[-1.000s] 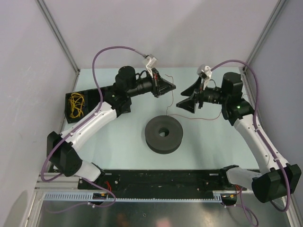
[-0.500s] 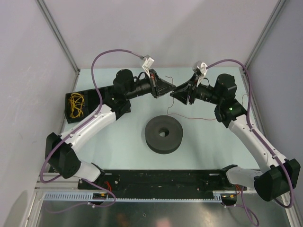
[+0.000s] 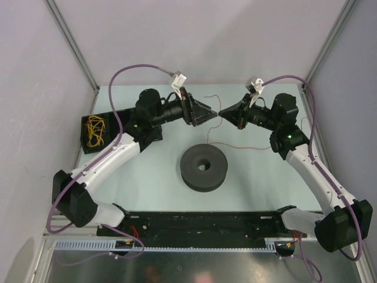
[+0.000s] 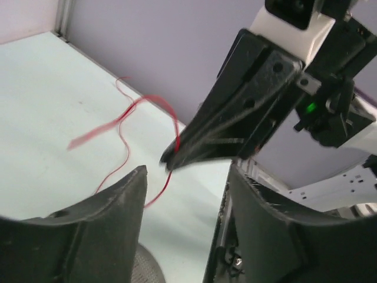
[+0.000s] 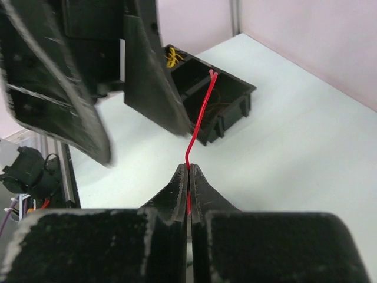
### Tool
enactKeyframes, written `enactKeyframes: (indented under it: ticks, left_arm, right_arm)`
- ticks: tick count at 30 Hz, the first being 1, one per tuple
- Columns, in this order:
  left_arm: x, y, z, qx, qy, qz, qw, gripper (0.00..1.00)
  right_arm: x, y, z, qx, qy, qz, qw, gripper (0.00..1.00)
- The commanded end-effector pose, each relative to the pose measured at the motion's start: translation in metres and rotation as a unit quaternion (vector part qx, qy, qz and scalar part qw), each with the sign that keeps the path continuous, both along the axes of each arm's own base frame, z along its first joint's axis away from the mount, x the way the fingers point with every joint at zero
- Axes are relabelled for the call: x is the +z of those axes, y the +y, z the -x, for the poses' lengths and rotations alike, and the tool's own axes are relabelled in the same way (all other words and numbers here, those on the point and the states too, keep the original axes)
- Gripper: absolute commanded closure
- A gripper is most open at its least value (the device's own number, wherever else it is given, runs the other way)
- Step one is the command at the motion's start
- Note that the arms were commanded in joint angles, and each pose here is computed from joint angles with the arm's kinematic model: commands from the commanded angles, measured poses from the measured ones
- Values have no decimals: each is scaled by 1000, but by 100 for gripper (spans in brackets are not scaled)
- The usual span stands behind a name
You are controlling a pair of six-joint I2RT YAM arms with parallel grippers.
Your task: Wrap the cables
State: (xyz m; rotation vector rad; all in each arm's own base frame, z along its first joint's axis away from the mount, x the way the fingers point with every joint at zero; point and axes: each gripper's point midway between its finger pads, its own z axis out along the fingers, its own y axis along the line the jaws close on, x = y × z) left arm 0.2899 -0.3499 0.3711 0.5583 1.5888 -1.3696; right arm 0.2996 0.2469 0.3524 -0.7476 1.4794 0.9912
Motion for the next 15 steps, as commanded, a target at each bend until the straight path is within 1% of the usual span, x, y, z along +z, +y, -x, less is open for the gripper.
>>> enactKeyframes:
  ticks: [1, 3, 4, 5, 7, 9, 12, 15]
  left_arm:
    - [12, 37, 12, -9, -65, -23, 998, 26]
    - [-14, 53, 18, -29, -90, -93, 991, 11]
    - [-27, 64, 15, -24, -96, -126, 987, 6]
    - [-43, 75, 15, -19, -84, -156, 984, 3]
    - [-67, 96, 19, -31, -61, -187, 980, 1]
    - [-86, 110, 24, -40, -40, -201, 978, 1]
    - [-115, 119, 29, -51, -26, -228, 972, 1]
    - [-147, 124, 23, -40, 9, -258, 965, 1]
  right_arm:
    - [14, -30, 4, -15, -38, 11, 999, 100]
    - [9, -47, 5, -19, -40, 25, 999, 100]
    - [8, -58, 5, -26, -46, 35, 998, 100]
    - [6, -69, 3, -35, -56, 46, 997, 100]
    - [3, -91, -1, -53, -70, 69, 994, 100]
    - [-1, -113, -2, -68, -78, 96, 990, 100]
    - [-11, -136, -1, -75, -78, 143, 984, 100]
    - [-30, -149, 0, -76, -62, 196, 976, 100]
